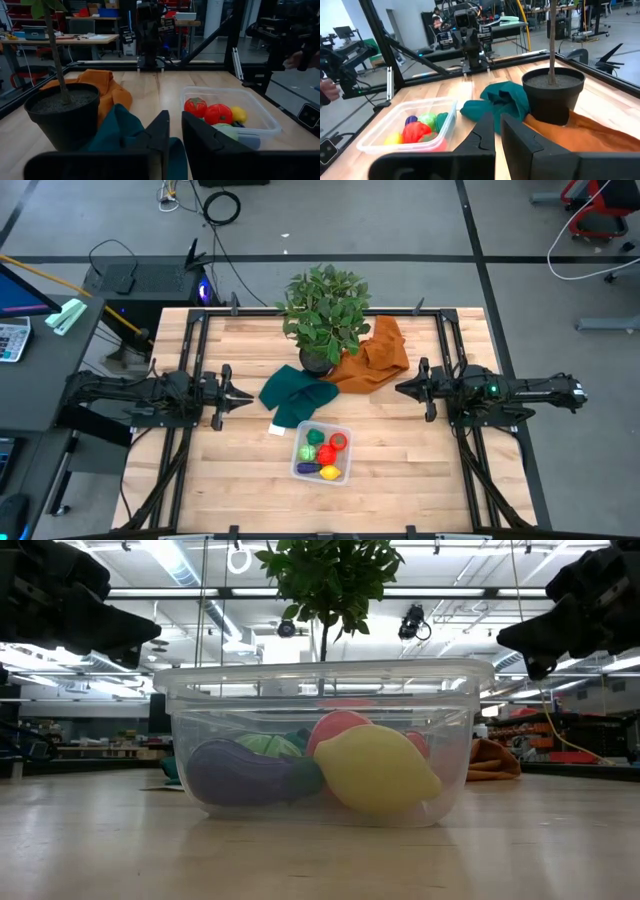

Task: Pick and placing Produce into tupperware
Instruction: Return to Home Position

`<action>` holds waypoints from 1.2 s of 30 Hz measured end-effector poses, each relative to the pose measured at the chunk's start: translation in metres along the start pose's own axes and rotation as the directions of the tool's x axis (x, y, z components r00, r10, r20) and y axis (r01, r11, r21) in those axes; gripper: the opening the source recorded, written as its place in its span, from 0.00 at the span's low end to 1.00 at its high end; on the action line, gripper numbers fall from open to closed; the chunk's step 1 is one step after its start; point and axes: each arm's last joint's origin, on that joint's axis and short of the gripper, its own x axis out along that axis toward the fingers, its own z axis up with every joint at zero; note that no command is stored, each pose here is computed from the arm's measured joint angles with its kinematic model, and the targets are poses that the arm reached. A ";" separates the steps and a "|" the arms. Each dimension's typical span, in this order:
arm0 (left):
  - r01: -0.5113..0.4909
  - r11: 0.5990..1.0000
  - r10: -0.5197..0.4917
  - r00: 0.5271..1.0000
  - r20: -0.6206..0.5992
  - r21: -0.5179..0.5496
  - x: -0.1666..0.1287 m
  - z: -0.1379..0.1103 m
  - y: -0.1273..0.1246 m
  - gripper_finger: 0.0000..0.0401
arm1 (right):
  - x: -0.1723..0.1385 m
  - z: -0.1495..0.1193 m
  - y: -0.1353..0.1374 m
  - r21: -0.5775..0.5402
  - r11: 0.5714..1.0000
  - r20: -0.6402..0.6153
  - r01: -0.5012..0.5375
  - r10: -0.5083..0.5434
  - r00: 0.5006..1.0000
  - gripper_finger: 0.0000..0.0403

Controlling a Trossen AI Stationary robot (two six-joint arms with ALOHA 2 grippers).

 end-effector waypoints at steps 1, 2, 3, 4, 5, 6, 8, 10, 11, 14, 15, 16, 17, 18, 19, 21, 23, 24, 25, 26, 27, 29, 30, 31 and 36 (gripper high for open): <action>0.000 1.000 0.000 1.000 0.000 0.000 0.000 0.000 0.000 0.15 | 0.000 0.000 0.000 0.000 1.000 0.002 0.000 0.000 1.000 0.00; 0.000 1.000 0.000 1.000 0.000 0.000 0.000 0.000 0.000 0.15 | 0.000 0.001 0.000 0.000 1.000 0.002 -0.001 0.001 1.000 0.00; 0.000 1.000 0.000 1.000 0.000 0.000 0.000 0.000 0.000 0.16 | 0.000 0.001 0.000 0.000 1.000 0.003 -0.001 0.001 1.000 0.00; 0.000 1.000 0.000 1.000 0.000 0.000 0.000 0.000 0.000 0.16 | 0.000 0.001 0.000 0.000 1.000 0.003 -0.001 0.001 1.000 0.00; 0.000 1.000 0.000 1.000 0.000 0.000 0.000 0.000 0.000 0.16 | 0.000 0.001 0.000 0.000 1.000 0.003 -0.001 0.001 1.000 0.00; 0.000 1.000 0.000 1.000 0.000 0.000 0.000 0.000 0.000 0.16 | 0.000 0.001 0.000 0.000 1.000 0.005 -0.001 0.001 1.000 0.00; 0.000 1.000 0.000 1.000 0.000 0.000 0.000 0.000 0.000 0.15 | 0.000 0.001 0.000 0.000 1.000 0.004 -0.001 0.001 1.000 0.00; 0.000 1.000 0.000 1.000 0.000 0.000 0.000 0.000 0.000 0.14 | 0.000 0.001 0.000 0.000 1.000 0.005 -0.002 0.002 1.000 0.00; 0.000 1.000 0.000 1.000 0.000 0.000 0.000 0.000 0.000 0.14 | 0.000 0.002 0.000 0.000 1.000 0.006 -0.002 0.002 1.000 0.00; 0.000 1.000 0.000 1.000 0.000 0.000 0.000 0.000 0.000 0.13 | 0.000 0.002 0.000 0.000 1.000 0.008 -0.002 0.002 1.000 0.00; 0.000 1.000 0.000 1.000 0.000 0.000 0.000 0.000 0.000 0.13 | 0.000 0.002 0.000 0.001 1.000 0.008 -0.002 0.002 1.000 0.00; 0.000 1.000 0.000 1.000 0.000 0.000 0.000 0.000 0.000 0.13 | 0.000 0.002 0.000 0.001 1.000 0.008 -0.002 0.002 1.000 0.00; 0.000 1.000 0.000 1.000 0.000 0.000 0.000 0.000 0.000 0.13 | 0.000 0.002 0.000 0.001 1.000 0.009 -0.002 0.002 1.000 0.00; 0.000 1.000 0.000 1.000 0.000 0.000 0.000 0.000 0.000 0.13 | 0.000 0.002 0.000 0.001 1.000 0.009 -0.003 0.003 1.000 0.00; 0.000 1.000 0.000 1.000 0.000 0.000 0.000 0.000 0.000 0.13 | 0.000 0.002 0.001 0.001 1.000 0.010 -0.003 0.003 1.000 0.00; 0.000 1.000 0.000 1.000 0.000 0.000 0.000 0.000 0.000 0.14 | 0.000 0.003 0.001 0.001 1.000 0.012 -0.003 0.003 1.000 0.00; 0.000 1.000 0.000 1.000 0.000 0.000 0.000 0.000 0.000 0.15 | 0.000 0.003 0.001 0.001 1.000 0.012 -0.003 0.003 1.000 0.00; 0.000 1.000 0.000 1.000 0.000 0.000 0.000 0.000 0.000 0.15 | 0.000 0.003 0.001 0.001 1.000 0.012 -0.003 0.003 1.000 0.00; 0.000 1.000 0.000 1.000 0.000 0.000 0.000 0.000 0.000 0.15 | 0.000 0.003 0.001 0.001 1.000 0.012 -0.003 0.003 1.000 0.00; 0.000 1.000 0.000 1.000 0.000 0.000 0.000 0.000 0.000 0.16 | 0.000 0.003 0.001 0.001 1.000 0.012 -0.003 0.003 1.000 0.00; 0.000 1.000 0.000 1.000 0.000 0.000 0.000 0.000 0.000 0.16 | 0.000 0.003 0.001 0.001 1.000 0.012 -0.004 0.004 1.000 0.00; 0.000 1.000 0.000 1.000 0.000 0.000 0.000 0.000 0.000 0.16 | 0.000 0.003 0.001 0.001 1.000 0.012 -0.004 0.004 1.000 0.00; 0.000 1.000 0.000 1.000 0.000 0.001 0.000 0.000 0.000 0.16 | 0.000 0.003 0.001 0.000 1.000 0.011 -0.004 0.004 1.000 0.00; 0.000 1.000 0.000 1.000 0.000 0.001 0.000 0.000 0.000 0.15 | 0.000 0.003 0.001 0.001 1.000 0.012 -0.004 0.004 1.000 0.00; 0.000 1.000 0.000 1.000 0.000 0.001 0.000 0.000 0.000 0.14 | 0.000 0.003 0.001 0.001 1.000 0.012 -0.004 0.004 1.000 0.00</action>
